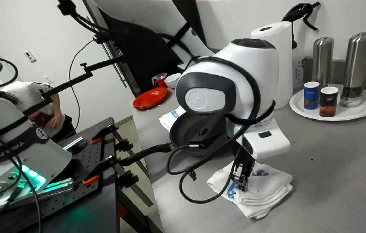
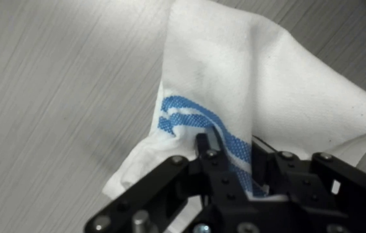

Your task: Use the towel to wipe the pan

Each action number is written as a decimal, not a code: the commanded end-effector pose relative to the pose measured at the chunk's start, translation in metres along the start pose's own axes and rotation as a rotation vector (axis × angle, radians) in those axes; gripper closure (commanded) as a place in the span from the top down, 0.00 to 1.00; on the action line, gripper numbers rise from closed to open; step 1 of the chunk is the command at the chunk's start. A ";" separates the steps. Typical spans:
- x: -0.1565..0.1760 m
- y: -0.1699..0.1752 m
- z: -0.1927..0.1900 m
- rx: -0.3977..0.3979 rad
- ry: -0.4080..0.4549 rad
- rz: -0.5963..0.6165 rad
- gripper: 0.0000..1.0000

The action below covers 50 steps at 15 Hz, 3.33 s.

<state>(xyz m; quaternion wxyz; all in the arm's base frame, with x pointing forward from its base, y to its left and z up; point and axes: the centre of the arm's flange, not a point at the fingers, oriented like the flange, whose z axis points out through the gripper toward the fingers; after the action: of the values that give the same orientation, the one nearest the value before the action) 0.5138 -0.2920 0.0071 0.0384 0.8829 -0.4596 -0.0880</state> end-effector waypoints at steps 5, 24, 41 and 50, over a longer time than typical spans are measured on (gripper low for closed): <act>0.001 -0.010 0.005 0.026 -0.042 0.006 0.83; 0.001 -0.012 -0.002 0.113 -0.094 0.056 0.03; -0.039 -0.025 -0.158 0.217 0.050 -0.019 0.03; -0.124 -0.088 -0.227 0.151 0.057 -0.296 0.03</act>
<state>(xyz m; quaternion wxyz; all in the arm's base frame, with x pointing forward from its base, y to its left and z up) 0.5628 -0.1761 0.2118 -0.0419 0.9274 -0.3714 -0.0186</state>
